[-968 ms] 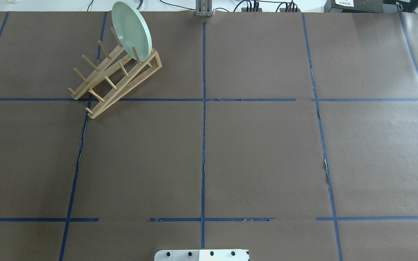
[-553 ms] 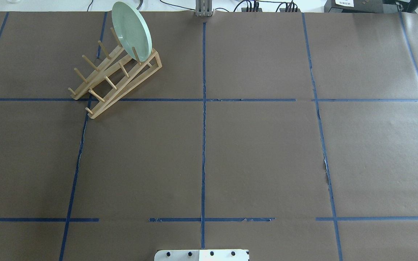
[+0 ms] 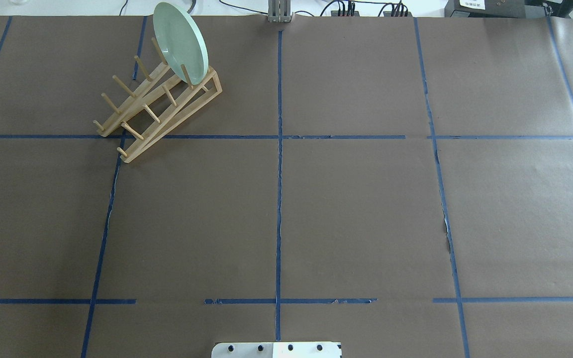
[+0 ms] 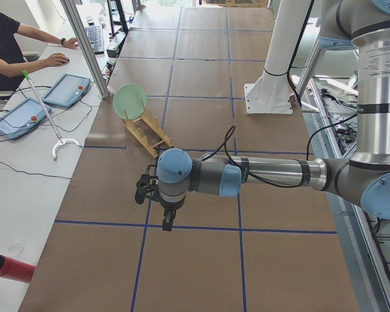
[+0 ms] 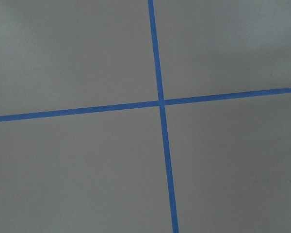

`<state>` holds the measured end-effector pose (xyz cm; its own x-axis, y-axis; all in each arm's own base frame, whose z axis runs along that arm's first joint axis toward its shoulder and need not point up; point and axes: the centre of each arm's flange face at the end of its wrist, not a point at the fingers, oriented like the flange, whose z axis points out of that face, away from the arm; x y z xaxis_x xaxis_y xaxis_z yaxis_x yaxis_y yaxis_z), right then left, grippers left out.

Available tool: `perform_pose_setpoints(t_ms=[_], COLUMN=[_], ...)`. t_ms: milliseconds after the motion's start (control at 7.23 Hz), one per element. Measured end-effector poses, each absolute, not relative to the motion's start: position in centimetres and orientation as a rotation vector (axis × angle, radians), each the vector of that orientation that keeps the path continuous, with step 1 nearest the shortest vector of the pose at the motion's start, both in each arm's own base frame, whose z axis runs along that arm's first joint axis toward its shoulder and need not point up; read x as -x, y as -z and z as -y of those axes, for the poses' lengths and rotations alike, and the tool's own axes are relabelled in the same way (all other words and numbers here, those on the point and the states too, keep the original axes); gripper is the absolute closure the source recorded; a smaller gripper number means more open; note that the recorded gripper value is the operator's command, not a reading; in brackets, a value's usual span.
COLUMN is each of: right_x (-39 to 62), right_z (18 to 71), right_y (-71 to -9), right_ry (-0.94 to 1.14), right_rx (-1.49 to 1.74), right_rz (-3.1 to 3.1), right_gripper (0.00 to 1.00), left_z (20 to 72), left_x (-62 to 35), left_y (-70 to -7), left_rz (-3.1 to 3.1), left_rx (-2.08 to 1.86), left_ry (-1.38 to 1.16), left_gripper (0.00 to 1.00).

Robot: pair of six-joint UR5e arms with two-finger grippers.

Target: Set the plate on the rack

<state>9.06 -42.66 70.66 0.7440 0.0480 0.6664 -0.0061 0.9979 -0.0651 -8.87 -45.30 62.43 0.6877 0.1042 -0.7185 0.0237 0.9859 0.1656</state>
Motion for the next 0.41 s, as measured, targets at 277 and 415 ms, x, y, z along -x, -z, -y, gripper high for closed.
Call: perform_pose_setpoints(t_ms=[277,415], right_x=[-9.06,-9.06], right_z=[42.66,42.66], right_y=[-70.66,-70.64], right_ry=[-0.030,-0.029], right_rx=[0.060,0.060], right_rz=[0.731,0.731], right_gripper=[0.00,0.00], left_z=[45.58,45.73], left_x=[8.88,8.91], left_y=[-62.56,-62.50], left_rz=[-0.812,-0.809], left_rx=[-0.163,-0.162], left_ry=[-0.044,-0.044], left_gripper=[0.00,0.00])
